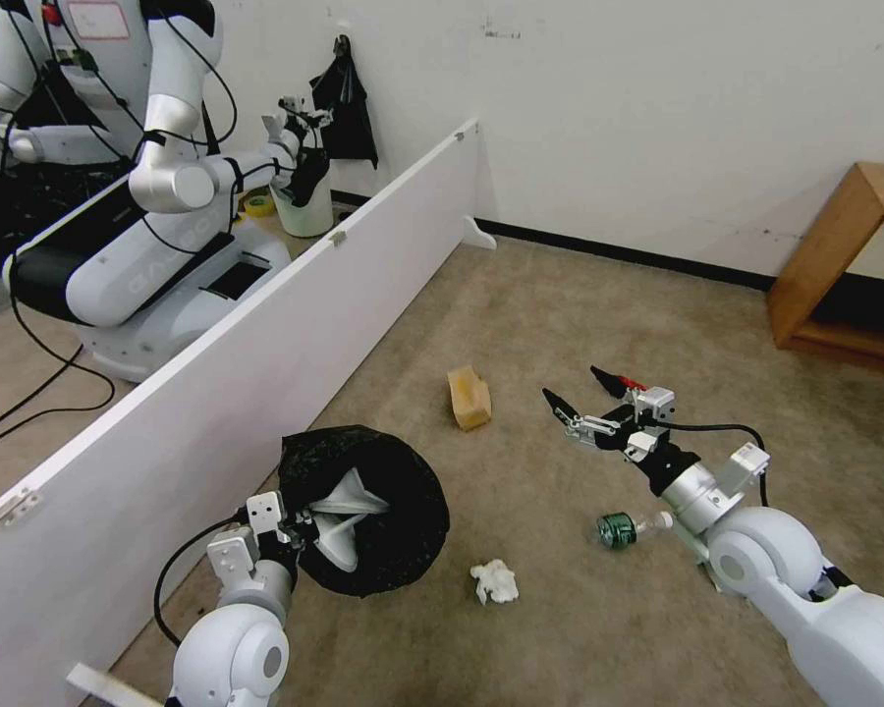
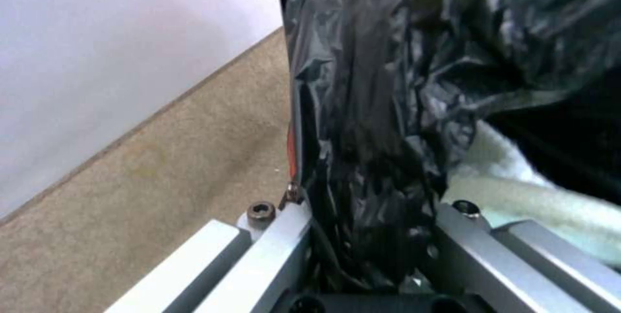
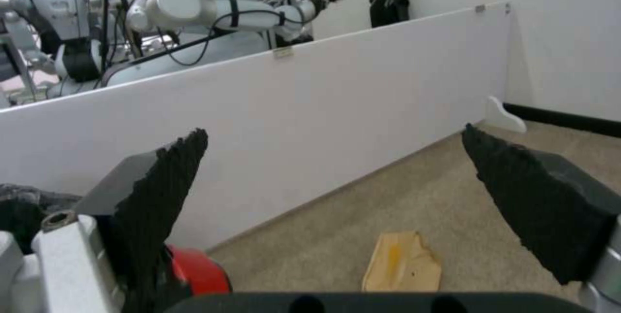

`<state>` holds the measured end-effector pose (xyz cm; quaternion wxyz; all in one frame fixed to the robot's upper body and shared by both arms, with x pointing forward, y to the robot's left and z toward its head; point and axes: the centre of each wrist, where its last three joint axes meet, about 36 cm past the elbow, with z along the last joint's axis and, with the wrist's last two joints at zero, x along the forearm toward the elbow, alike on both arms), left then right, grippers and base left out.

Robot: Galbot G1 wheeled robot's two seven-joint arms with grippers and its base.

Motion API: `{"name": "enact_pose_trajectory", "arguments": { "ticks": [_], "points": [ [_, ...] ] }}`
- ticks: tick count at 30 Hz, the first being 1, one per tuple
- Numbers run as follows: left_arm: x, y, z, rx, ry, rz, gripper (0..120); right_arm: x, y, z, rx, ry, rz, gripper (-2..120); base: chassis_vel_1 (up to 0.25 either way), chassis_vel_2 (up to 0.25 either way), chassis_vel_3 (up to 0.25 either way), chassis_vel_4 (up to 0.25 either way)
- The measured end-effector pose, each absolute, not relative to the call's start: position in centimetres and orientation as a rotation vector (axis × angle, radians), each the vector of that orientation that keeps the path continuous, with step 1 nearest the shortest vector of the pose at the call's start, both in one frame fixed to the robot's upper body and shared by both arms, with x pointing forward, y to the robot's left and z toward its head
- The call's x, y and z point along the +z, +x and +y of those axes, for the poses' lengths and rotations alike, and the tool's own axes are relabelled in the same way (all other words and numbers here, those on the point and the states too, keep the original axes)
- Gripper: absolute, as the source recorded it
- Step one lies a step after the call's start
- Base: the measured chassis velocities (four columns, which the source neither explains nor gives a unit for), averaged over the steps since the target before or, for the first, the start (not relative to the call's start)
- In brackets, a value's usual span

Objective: Pick up the trash bin, then pick up the garbage from the floor and place it into the trash bin.

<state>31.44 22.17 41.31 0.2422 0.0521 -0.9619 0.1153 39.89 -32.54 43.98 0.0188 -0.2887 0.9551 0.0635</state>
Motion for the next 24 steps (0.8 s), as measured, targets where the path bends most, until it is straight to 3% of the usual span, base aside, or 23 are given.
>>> {"name": "enact_pose_trajectory", "arguments": {
  "ticks": [24],
  "points": [
    [40.4,29.7,22.6,0.252,0.241,-2.593,0,43.4,40.0,-32.7,0.148,-0.916,2.974,100,0.004,-0.006,-0.005,0.006]
  ]
}}
